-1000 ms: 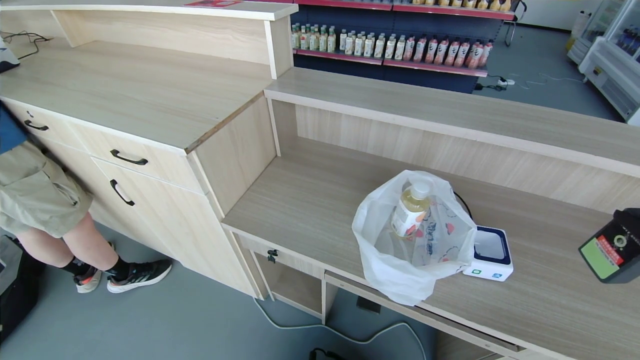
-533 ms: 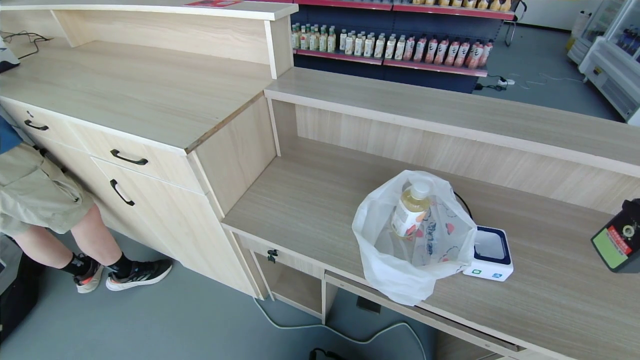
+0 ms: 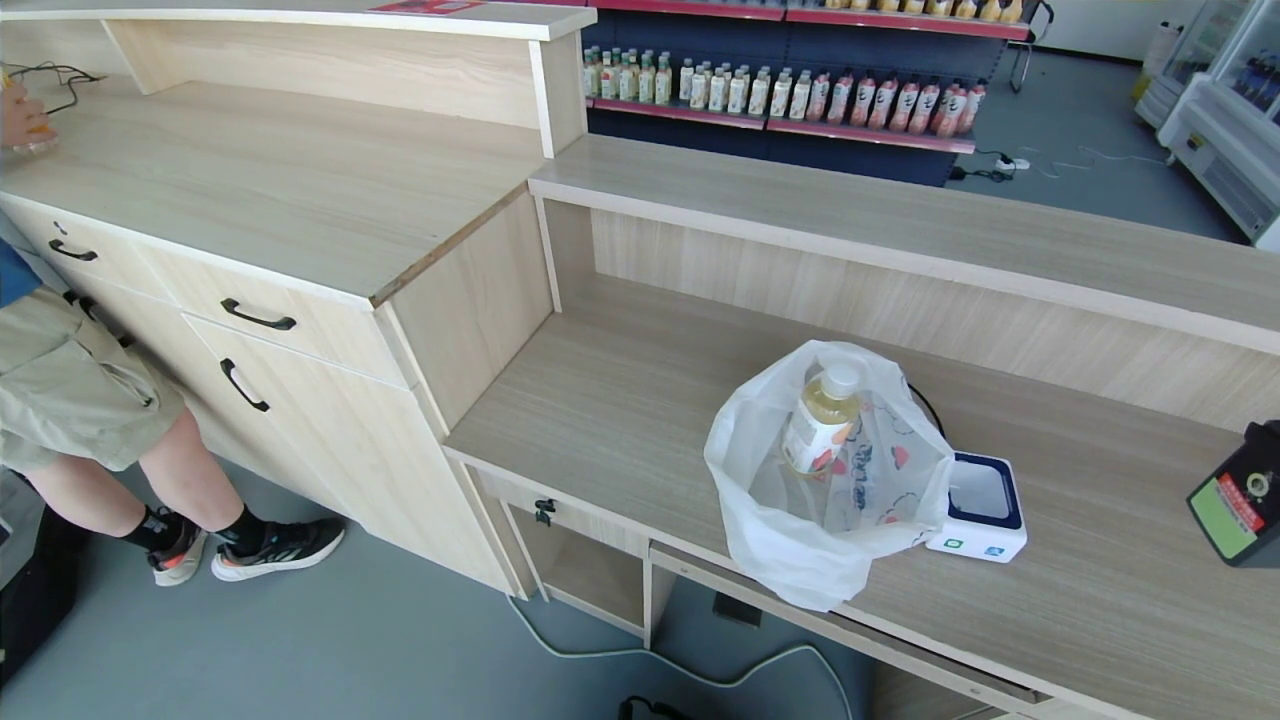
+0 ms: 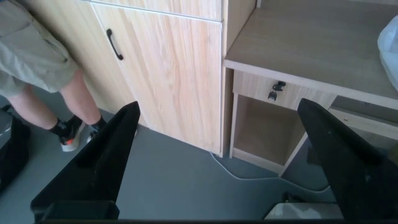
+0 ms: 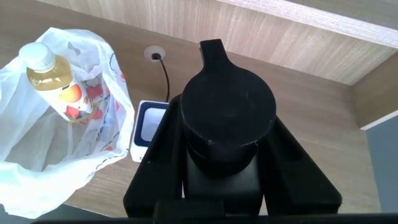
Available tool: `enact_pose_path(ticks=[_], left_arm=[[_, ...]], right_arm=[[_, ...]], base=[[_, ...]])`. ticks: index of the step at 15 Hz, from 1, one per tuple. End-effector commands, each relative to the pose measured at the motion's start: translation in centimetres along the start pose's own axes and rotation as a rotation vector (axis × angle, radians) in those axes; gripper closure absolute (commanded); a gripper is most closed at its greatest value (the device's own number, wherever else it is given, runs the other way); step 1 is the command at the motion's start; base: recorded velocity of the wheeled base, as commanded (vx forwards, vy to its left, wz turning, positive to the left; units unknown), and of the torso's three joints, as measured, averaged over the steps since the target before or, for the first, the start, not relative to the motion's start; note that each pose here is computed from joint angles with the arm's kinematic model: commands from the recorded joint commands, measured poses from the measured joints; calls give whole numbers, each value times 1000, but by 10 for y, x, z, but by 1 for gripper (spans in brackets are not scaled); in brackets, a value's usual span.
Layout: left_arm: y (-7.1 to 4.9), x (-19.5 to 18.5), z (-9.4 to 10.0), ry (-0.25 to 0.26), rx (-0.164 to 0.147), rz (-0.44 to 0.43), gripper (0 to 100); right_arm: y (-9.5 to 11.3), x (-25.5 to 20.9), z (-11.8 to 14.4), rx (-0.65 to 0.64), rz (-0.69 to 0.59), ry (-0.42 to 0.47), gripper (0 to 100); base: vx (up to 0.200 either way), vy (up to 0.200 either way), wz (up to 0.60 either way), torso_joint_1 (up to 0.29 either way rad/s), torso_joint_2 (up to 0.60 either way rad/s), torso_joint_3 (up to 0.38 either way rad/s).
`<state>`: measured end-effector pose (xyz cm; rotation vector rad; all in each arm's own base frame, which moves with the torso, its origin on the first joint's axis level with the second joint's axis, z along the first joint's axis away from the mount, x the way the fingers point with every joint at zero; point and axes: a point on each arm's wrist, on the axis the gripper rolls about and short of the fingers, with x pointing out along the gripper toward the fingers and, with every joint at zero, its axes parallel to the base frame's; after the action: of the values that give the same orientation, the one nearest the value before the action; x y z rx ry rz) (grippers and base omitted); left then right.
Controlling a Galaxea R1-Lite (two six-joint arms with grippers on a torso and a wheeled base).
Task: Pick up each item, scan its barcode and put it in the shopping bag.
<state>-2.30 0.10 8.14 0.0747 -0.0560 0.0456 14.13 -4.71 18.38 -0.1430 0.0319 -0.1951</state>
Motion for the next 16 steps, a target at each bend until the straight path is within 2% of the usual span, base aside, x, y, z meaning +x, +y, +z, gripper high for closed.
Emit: enact_pose_path(ticks=[1,3,8,10,12,13,16], left_arm=[[0,0,0,-1,1,0,0],[0,0,0,-1,1,1,0],[-1,0,0,-3,2,-36,0],[-1,0,0,-3,1,-36,0],[-1,0,0,-3,-1,-28,0],[-1,0,0,-3,-1,-28,0],[-1,0,0,-4,-1,-28,0]], right_arm=[[3,-6,-2,4,14,-6,100],[8,-10,-3,8,42,-12,100],[13,-13,-6,6,72,-8,100],[13,-15,-8,5,70,-3,100],[16,-16,-10,12,7,15,100],[21,-15,-10,18,-9,22,100],[47,8,-8,11,69,42,100]], base=[[0,0,0,0,0,0],[0,0,0,0,0,0],[0,200,0,3,0,3],[0,0,0,0,0,0],[0,0,0,0,0,0],[0,0,0,0,0,0],[0,0,0,0,0,0]])
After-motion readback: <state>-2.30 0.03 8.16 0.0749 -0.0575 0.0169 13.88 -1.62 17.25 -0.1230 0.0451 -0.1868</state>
